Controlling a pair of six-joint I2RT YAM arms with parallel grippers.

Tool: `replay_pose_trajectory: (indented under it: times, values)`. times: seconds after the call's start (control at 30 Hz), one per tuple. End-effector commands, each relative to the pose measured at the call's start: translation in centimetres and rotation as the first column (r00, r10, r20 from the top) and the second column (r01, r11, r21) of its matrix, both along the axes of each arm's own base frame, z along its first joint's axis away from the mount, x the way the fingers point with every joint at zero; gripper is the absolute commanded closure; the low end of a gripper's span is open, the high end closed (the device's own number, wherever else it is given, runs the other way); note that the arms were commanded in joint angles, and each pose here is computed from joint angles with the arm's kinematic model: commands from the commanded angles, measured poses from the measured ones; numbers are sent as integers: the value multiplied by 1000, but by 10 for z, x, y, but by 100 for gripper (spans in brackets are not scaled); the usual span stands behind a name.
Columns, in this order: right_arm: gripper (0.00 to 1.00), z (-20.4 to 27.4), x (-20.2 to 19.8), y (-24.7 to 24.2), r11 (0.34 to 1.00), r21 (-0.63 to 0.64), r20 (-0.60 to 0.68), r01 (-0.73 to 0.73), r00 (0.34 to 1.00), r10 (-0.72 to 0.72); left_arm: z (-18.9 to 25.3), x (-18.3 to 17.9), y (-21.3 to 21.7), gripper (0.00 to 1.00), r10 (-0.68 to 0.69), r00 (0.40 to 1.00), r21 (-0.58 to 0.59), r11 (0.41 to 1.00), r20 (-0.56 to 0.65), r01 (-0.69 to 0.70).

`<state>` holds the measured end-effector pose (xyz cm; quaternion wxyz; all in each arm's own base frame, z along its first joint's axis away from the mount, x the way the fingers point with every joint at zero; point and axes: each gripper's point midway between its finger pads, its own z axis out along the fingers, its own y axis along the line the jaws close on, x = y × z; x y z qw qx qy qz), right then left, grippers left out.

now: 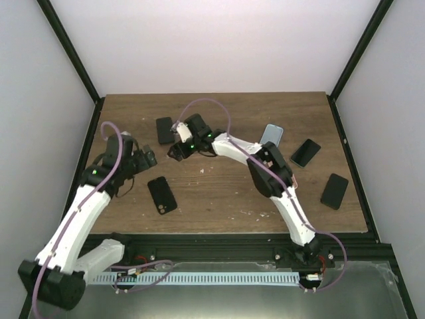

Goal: Put the phone into the phone case

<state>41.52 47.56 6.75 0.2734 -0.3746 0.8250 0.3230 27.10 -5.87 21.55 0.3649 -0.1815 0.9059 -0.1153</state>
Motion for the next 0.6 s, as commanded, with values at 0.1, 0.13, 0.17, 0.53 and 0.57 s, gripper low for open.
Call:
replay_pose_trajectory:
  times: [0.1, 0.13, 0.17, 0.53, 0.57]
  values:
    - [10, 115, -13, -61, 981, 89, 154, 171, 971, -183, -1, 62, 0, 0, -7, 1000, 48, 999, -17, 8]
    - [4, 124, -19, -70, 978, 93, 162, 185, 967, -198, -3, 72, 0, 0, -1, 1000, 51, 999, -23, 2]
    - [1, 129, -26, -80, 974, 93, 169, 207, 961, -220, -4, 82, 0, 0, 7, 1000, 57, 998, -26, -5]
    - [0, 209, -99, -161, 921, 255, 197, 296, 916, -349, -47, 195, -23, 7, -23, 992, 99, 994, -123, 36]
    - [0, 216, -101, -165, 916, 264, 209, 302, 909, -360, -54, 200, -25, 5, -27, 990, 108, 993, -140, 42]
